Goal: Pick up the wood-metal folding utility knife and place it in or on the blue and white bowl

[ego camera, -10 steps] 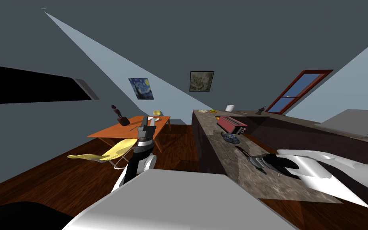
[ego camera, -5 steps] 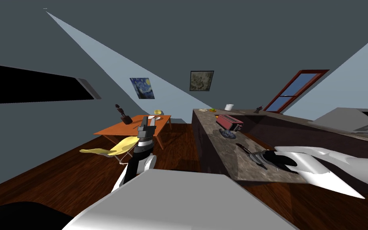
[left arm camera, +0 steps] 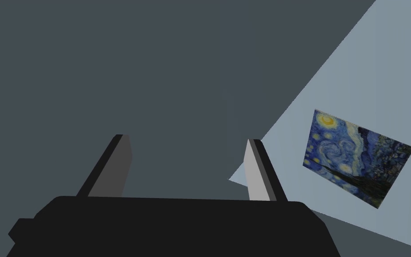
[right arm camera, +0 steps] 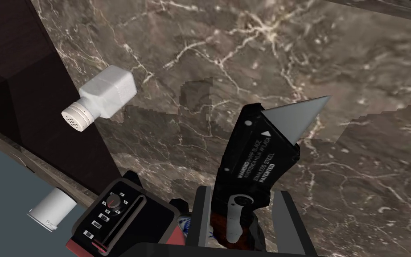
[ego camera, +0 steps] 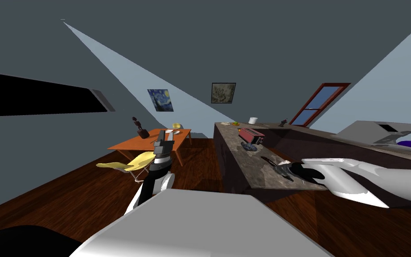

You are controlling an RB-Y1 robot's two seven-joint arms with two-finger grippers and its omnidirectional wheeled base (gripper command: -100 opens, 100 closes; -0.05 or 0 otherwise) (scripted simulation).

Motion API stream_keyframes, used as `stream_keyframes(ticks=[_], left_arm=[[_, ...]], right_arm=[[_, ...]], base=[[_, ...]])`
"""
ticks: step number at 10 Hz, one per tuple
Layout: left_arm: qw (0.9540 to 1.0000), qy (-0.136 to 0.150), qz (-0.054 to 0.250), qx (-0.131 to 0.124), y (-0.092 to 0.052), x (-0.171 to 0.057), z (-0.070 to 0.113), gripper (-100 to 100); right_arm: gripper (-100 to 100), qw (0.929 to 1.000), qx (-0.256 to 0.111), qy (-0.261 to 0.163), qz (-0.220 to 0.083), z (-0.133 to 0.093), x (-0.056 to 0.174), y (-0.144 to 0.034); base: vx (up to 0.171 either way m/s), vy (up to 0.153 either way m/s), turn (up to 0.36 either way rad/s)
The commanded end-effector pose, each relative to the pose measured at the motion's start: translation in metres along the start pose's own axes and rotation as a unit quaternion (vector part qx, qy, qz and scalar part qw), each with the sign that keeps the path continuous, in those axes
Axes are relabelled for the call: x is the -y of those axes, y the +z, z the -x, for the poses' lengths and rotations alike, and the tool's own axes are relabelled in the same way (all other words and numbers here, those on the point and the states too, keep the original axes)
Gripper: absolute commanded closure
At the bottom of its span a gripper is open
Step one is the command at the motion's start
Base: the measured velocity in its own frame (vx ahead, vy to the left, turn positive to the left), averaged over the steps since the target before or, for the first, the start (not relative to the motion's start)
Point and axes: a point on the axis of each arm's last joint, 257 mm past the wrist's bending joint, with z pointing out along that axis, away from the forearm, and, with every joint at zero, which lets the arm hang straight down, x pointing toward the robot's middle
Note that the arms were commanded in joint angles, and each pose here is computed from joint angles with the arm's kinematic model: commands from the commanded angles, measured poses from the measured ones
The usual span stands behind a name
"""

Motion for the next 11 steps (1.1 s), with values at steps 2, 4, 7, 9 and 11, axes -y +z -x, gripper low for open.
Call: stream_keyframes(ticks=[2,4,7,9,11], left_arm=[[1.0000,0.000,0.000,0.000,0.000,0.000,0.000,0],[1.0000,0.000,0.000,0.000,0.000,0.000,0.000,0],[1.0000,0.000,0.000,0.000,0.000,0.000,0.000,0],[1.0000,0.000,0.000,0.000,0.000,0.000,0.000,0],[1.0000,0.000,0.000,0.000,0.000,0.000,0.000,0]], right_arm=[[100,0.9991,0.025,0.033,0.004,0.027,0.000,-0.003],[100,0.9963,0.039,0.076,0.012,0.041,-0.002,-0.006],[100,0.9900,0.050,0.130,0.025,0.050,-0.006,-0.008],[100,0.9838,0.055,0.167,0.034,0.054,-0.010,-0.009],[100,0.9766,0.058,0.202,0.044,0.057,-0.014,-0.010]], base=[[0.079,-0.031,-0.056],[0.161,-0.028,-0.046],[0.185,-0.016,-0.051],[0.182,-0.004,-0.056],[0.181,0.006,-0.050]])
